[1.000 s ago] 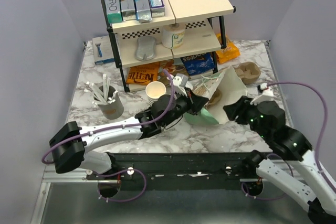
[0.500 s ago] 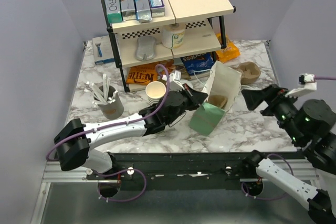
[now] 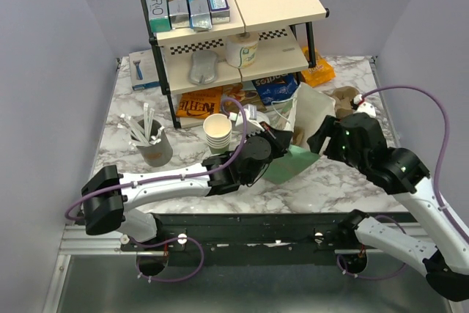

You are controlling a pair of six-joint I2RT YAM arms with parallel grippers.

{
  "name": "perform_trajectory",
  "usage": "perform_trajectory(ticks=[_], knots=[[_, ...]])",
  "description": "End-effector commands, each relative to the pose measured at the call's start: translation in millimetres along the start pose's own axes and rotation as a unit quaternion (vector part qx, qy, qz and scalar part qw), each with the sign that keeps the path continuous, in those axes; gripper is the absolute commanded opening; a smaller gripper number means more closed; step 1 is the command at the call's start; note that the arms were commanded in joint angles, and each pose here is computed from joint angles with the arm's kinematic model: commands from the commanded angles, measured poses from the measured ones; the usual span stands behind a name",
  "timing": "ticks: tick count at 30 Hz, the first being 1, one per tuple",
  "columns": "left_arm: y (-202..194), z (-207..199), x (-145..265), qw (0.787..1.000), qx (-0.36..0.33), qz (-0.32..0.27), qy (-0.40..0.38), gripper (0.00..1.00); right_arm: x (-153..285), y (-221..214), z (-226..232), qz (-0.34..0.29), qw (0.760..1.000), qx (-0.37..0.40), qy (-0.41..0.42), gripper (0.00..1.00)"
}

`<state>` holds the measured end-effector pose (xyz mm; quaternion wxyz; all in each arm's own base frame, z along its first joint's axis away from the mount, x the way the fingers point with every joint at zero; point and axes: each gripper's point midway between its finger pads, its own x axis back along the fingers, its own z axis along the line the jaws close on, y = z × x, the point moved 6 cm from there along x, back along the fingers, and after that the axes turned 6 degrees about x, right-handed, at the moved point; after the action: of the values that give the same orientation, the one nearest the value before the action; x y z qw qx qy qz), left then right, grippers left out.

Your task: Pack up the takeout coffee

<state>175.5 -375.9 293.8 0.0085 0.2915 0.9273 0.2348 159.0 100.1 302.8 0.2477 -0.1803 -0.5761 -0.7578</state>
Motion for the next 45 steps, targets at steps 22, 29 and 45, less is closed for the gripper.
perform_trajectory(ticks=[22,29,45], knots=[[23,-7,89,0.923,-0.316,0.164,-0.147,0.99,5,44,-4,-0.084,0.896,0.433,0.059,0.01],[49,-48,145,0.845,-0.382,0.213,-0.307,0.99,24,25,18,-0.086,0.765,0.589,0.247,0.01],[52,-37,75,0.789,-0.537,0.227,-0.194,0.99,26,10,24,-0.067,0.619,0.704,0.342,0.01]])
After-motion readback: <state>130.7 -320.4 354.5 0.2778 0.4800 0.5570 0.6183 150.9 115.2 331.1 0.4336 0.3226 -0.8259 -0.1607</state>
